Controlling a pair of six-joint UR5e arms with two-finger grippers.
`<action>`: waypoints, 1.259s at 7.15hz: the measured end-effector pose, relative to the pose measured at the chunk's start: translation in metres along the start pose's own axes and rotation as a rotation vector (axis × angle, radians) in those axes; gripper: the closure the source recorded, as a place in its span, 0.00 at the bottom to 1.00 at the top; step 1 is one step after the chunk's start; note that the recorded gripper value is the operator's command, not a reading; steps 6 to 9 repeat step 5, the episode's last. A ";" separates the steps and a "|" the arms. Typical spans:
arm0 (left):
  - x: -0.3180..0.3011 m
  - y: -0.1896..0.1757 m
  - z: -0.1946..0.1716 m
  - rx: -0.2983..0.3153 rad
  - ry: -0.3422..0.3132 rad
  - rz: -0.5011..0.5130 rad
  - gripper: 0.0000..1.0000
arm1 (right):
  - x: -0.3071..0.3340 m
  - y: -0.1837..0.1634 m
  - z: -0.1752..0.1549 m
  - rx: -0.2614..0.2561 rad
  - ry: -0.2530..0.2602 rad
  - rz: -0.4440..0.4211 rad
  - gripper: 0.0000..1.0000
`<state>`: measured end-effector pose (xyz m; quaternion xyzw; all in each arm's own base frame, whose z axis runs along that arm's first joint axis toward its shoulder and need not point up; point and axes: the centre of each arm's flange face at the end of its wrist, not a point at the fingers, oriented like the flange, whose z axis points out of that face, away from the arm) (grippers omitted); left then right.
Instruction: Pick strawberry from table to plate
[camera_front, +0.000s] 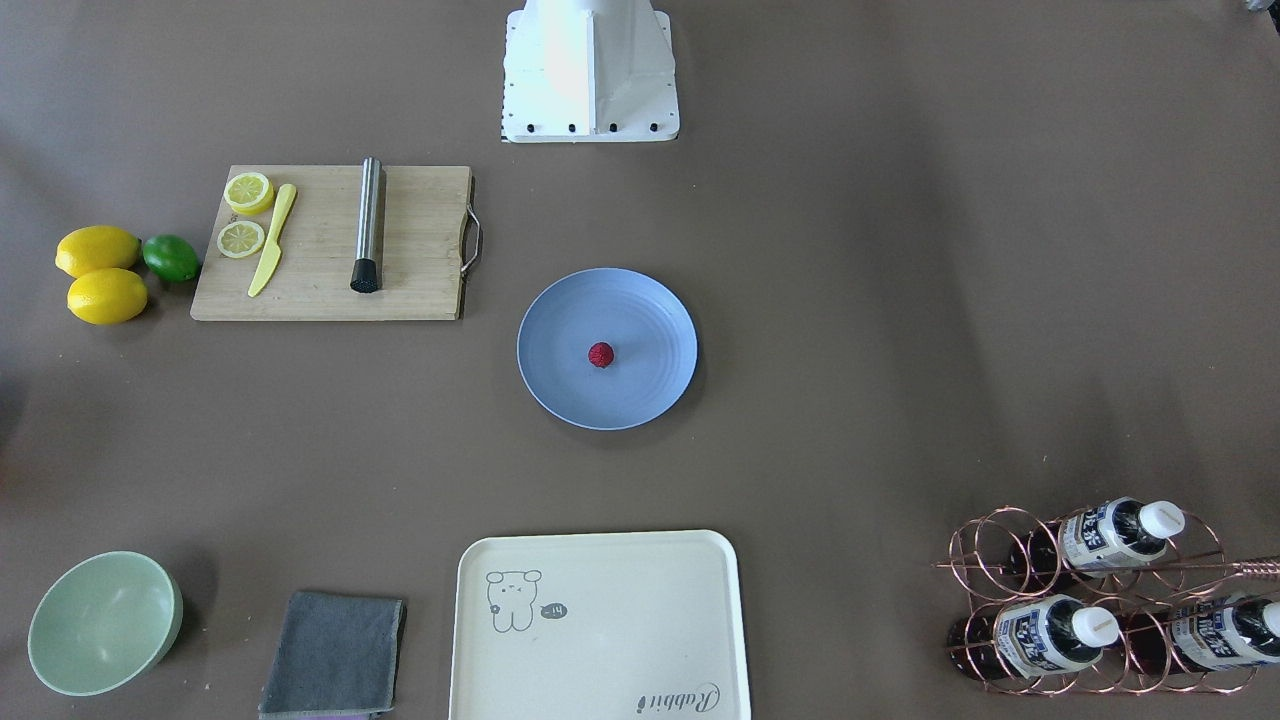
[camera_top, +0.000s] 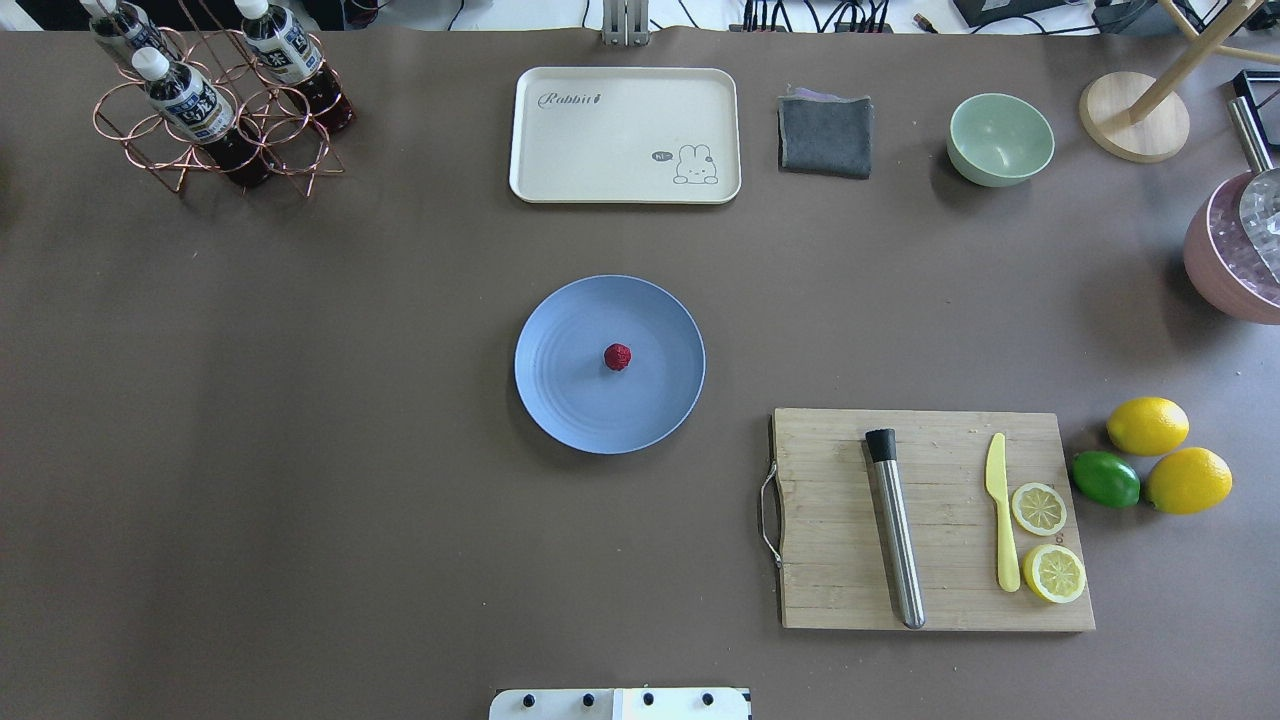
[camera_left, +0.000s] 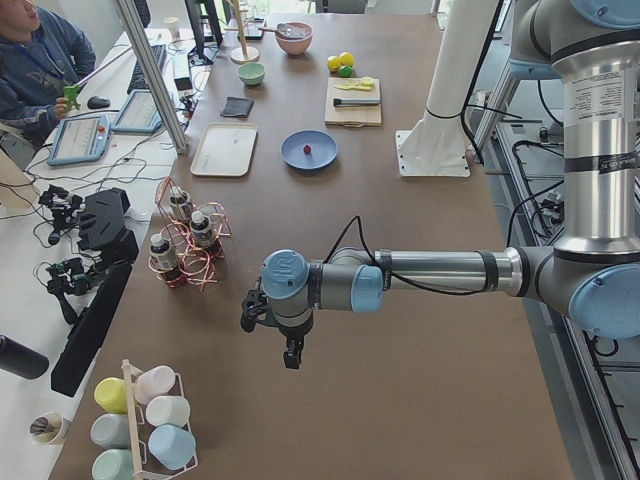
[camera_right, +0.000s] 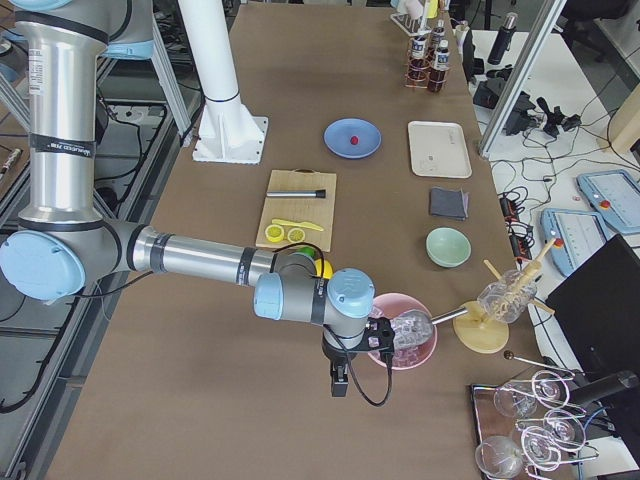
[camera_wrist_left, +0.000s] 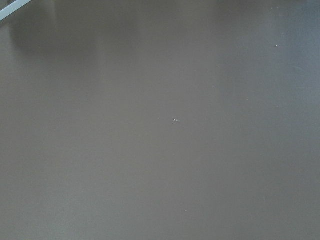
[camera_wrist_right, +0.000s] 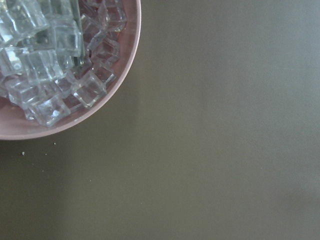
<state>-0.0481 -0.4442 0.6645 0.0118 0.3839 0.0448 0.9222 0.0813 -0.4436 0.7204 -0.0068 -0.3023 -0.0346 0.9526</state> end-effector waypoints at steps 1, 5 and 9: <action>-0.001 0.002 0.001 -0.004 0.000 -0.003 0.01 | 0.000 0.000 0.000 0.001 0.000 0.000 0.00; -0.003 0.007 0.002 -0.005 0.000 -0.008 0.01 | -0.003 -0.001 -0.003 0.007 -0.012 -0.006 0.00; -0.003 0.007 0.002 -0.005 0.000 -0.008 0.01 | -0.003 -0.001 -0.003 0.007 -0.012 -0.006 0.00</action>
